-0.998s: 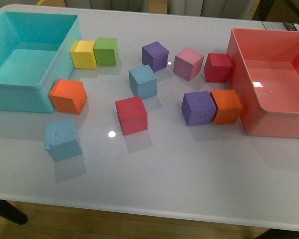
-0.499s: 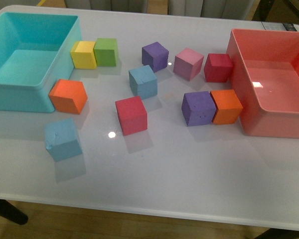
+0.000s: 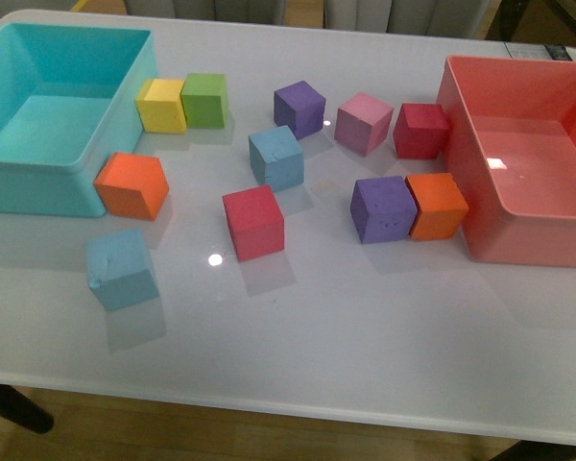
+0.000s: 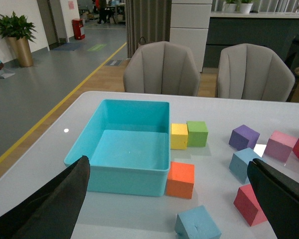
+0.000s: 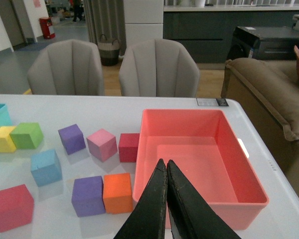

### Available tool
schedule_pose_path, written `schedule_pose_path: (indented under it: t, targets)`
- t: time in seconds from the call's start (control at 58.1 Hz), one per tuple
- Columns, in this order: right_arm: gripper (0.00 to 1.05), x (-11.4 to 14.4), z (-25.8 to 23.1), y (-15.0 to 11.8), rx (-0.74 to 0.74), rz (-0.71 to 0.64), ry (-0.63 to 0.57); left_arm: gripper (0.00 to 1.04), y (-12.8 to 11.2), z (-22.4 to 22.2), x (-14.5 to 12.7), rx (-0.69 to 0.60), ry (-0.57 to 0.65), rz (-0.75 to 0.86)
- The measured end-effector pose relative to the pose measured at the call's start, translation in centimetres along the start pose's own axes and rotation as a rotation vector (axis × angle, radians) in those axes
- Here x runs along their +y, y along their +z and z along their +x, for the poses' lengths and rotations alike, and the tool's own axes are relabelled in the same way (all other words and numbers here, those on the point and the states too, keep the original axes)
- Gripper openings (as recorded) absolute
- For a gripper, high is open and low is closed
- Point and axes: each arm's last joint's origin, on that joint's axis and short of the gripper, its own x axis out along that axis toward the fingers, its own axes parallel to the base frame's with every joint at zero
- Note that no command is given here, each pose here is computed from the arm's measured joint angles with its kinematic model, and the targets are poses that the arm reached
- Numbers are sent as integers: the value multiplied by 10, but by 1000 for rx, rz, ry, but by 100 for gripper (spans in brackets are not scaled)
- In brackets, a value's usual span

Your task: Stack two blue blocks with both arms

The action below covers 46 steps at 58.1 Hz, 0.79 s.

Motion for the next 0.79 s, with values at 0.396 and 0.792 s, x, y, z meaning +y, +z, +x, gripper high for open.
schedule_pose_path:
  t: [0.396, 0.792]
  targets:
    - [2, 0, -11, 1, -3, 0, 0, 96, 0, 0, 0, 0, 0, 0]
    - [2, 0, -26, -2, 5, 0, 1, 96, 0, 0, 0, 0, 0, 0]
